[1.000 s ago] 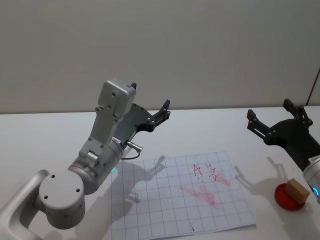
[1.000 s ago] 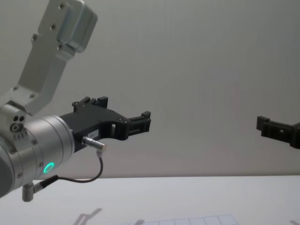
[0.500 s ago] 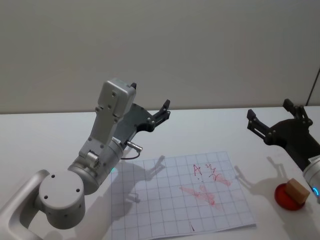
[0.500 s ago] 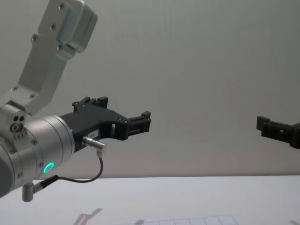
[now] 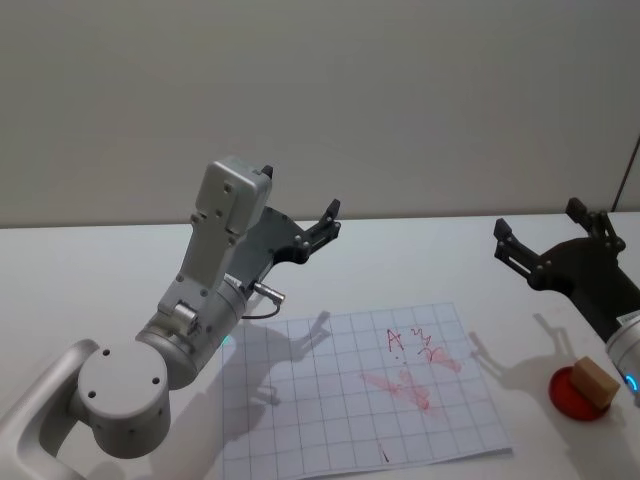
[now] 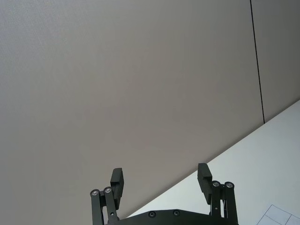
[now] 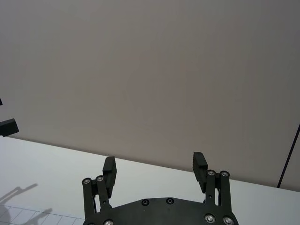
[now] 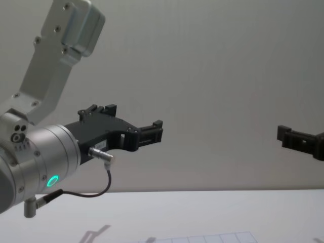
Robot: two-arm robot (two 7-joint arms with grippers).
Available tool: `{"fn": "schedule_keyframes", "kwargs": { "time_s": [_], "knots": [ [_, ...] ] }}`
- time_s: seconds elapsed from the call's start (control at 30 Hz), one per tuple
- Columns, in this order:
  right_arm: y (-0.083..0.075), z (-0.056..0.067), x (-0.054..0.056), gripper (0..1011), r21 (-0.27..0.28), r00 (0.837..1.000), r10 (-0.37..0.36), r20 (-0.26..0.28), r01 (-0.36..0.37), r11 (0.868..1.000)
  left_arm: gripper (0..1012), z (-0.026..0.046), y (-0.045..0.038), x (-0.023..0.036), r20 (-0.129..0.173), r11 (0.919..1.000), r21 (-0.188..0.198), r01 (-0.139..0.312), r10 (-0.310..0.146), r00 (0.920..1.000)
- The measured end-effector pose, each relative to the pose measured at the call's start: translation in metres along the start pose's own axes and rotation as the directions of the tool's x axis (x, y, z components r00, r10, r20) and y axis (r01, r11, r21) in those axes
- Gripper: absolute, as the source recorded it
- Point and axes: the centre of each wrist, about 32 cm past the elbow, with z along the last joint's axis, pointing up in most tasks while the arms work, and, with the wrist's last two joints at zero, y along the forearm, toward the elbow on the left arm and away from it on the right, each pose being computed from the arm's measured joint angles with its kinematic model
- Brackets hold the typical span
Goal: Use the one hand to pick up the stamp and affix it onto the A4 paper.
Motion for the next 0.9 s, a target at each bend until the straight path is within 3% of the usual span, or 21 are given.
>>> {"fn": "schedule_keyframes", "kwargs": {
  "time_s": [0.33, 0.6, 0.9],
  "knots": [
    [-0.006, 0.000, 0.007, 1001, -0.012, 1.000, -0.005, 0.019, 0.005, 1.000, 1001, 0.0000, 0.0000, 0.0000, 0.000, 1.0000, 0.000, 0.000, 0.000, 1.0000],
    [-0.034, -0.005, 0.027, 1001, -0.074, 0.998, -0.017, 0.052, 0.020, 0.997, 1001, 0.0000, 0.0000, 0.0000, 0.000, 1.0000, 0.000, 0.000, 0.000, 1.0000],
    [-0.069, -0.013, 0.046, 1001, -0.189, 0.997, -0.004, 0.079, 0.018, 0.982, 1001, 0.0000, 0.0000, 0.0000, 0.000, 1.0000, 0.000, 0.000, 0.000, 1.0000]
  ]
}}
